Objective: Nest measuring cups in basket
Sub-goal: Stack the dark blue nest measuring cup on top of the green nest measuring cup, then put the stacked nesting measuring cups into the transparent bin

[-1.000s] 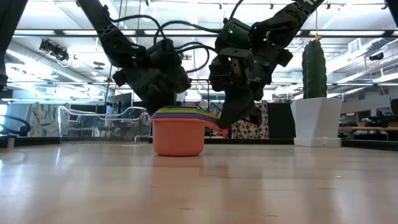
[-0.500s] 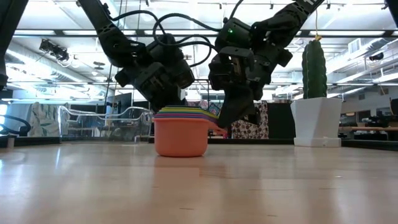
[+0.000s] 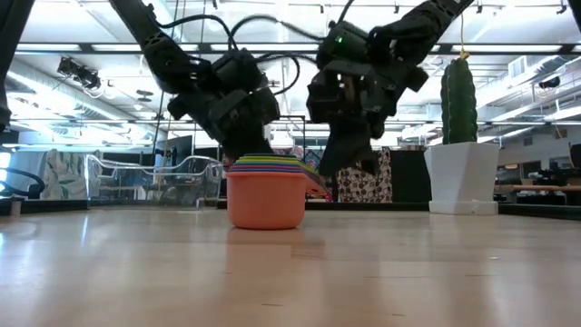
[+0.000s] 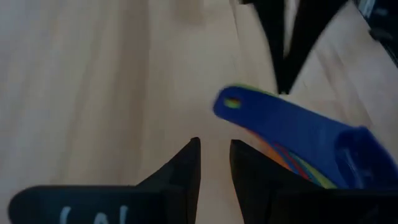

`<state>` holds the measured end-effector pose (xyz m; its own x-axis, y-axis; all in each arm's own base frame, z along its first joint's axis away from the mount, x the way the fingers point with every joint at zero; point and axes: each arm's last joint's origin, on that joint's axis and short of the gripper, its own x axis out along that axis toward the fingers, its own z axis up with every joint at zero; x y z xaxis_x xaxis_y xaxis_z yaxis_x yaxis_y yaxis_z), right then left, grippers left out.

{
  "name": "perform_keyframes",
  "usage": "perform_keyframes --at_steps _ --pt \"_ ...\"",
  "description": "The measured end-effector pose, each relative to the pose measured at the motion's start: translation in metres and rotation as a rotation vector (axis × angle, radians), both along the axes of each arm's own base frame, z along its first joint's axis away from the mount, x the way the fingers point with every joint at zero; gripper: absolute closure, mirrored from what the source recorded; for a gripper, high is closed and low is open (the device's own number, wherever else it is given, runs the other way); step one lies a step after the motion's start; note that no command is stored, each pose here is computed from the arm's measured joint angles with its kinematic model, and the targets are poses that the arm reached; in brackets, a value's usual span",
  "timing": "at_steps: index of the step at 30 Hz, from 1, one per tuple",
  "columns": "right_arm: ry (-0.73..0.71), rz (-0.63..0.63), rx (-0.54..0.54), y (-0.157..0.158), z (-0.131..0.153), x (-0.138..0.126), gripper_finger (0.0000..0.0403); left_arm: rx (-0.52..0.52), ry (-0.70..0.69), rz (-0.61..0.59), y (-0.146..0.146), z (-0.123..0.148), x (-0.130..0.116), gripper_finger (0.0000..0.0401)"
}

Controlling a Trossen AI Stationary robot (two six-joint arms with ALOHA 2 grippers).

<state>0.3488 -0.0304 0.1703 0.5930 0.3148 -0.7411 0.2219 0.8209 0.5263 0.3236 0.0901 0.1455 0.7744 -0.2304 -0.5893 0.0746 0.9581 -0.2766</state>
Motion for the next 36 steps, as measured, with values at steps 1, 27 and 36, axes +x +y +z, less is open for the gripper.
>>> perform_keyframes --at_steps 1,27,36 --pt "-0.008 0.004 -0.005 0.001 0.004 -0.001 0.0398 0.005 -0.01 0.008 0.003 0.005 -0.002 0.031" --pt "-0.115 -0.002 -0.195 0.046 0.071 -0.034 0.0398 -0.027 0.276 -0.234 -0.043 0.055 -0.067 0.031" --pt "-0.118 0.072 -0.166 0.049 0.071 -0.035 0.0395 -0.084 0.31 -0.228 -0.06 0.056 -0.064 0.031"
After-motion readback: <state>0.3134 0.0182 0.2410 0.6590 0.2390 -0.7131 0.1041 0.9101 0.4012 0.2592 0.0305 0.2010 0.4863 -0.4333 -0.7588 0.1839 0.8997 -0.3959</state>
